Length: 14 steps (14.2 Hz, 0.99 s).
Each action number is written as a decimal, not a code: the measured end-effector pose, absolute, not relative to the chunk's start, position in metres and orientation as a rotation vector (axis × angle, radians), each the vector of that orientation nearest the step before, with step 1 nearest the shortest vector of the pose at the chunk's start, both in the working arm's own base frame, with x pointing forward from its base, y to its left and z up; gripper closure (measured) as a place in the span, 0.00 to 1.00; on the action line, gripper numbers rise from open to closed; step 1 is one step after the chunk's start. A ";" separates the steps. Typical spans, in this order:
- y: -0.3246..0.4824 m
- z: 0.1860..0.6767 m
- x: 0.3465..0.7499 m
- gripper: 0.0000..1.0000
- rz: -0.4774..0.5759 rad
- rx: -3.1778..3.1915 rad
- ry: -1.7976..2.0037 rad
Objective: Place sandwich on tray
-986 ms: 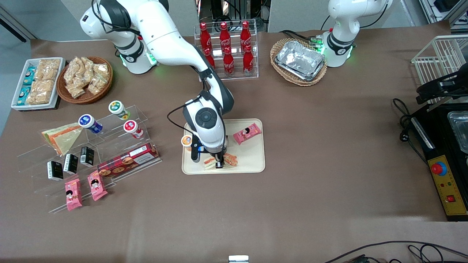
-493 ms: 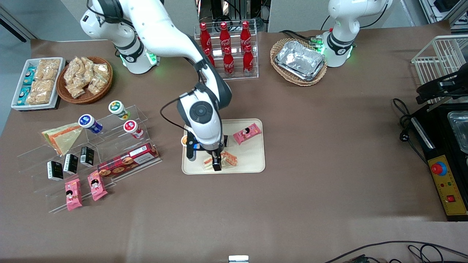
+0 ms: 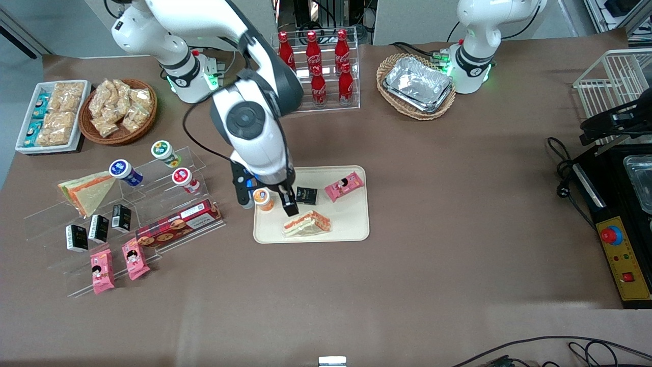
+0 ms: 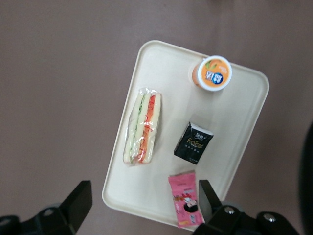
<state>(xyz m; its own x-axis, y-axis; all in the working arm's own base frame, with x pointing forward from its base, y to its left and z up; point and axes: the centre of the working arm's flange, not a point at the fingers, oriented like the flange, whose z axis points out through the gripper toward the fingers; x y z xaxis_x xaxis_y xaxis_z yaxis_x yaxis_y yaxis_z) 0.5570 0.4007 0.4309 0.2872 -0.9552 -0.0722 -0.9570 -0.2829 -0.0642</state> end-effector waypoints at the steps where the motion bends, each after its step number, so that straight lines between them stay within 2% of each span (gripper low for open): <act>1: 0.391 0.442 0.557 0.02 0.047 -2.505 1.746; 5: 0.326 0.470 0.571 0.01 0.114 -2.807 1.325; 9: 0.215 0.503 0.591 0.01 0.196 -3.020 0.832; 11: 0.158 0.525 0.598 0.01 0.182 -3.041 0.667; 14: 0.080 0.557 0.592 0.01 0.106 -3.112 0.455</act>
<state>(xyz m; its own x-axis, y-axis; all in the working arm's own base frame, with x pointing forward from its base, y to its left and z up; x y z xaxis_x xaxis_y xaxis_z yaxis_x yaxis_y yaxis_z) 0.5922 0.0796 0.5573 0.9560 -0.2861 -0.0657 -0.2857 -0.9582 0.0151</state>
